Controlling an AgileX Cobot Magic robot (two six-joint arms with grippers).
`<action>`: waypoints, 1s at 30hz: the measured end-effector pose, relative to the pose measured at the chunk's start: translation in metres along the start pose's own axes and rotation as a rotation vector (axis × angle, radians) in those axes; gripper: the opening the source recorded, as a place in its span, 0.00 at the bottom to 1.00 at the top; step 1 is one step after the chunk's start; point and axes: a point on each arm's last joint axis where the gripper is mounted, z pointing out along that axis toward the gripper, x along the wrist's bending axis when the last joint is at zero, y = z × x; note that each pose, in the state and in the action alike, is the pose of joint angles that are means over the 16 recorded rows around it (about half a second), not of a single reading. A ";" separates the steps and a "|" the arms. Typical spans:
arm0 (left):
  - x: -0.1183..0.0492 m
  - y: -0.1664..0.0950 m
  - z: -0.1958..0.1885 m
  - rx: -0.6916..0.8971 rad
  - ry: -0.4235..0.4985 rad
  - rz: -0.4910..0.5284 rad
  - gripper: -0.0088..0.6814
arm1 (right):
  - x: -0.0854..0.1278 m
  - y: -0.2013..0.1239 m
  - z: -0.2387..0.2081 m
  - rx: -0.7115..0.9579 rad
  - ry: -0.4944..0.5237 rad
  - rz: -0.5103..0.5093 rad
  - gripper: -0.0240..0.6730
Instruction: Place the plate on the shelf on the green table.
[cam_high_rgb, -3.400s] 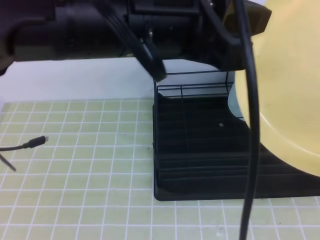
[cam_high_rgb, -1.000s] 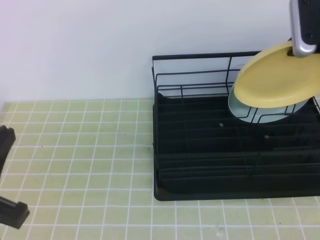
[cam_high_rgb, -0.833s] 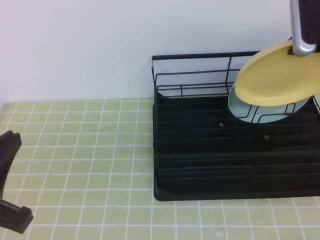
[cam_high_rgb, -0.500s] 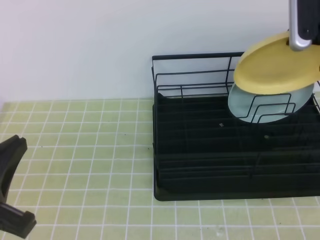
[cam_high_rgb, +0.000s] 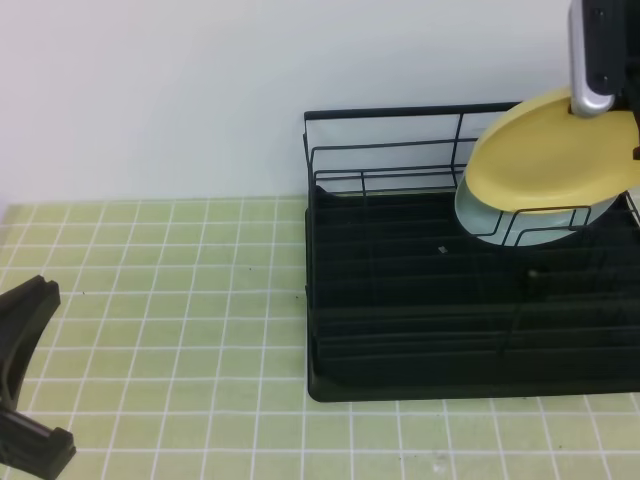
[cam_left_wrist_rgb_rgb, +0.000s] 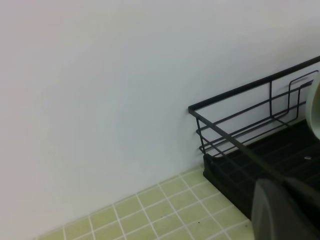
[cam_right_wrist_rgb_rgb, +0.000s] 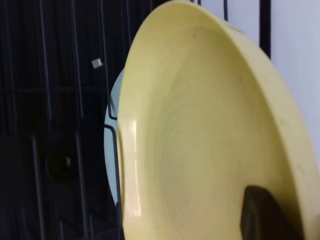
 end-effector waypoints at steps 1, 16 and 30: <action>0.000 0.000 0.000 0.000 0.000 0.000 0.01 | 0.001 0.000 0.001 0.001 0.005 0.005 0.17; 0.000 0.000 0.000 -0.001 0.001 0.007 0.01 | 0.011 -0.010 0.031 0.033 0.088 0.091 0.24; 0.000 0.000 0.000 0.000 0.000 0.012 0.01 | 0.013 -0.010 0.032 0.036 0.114 0.184 0.54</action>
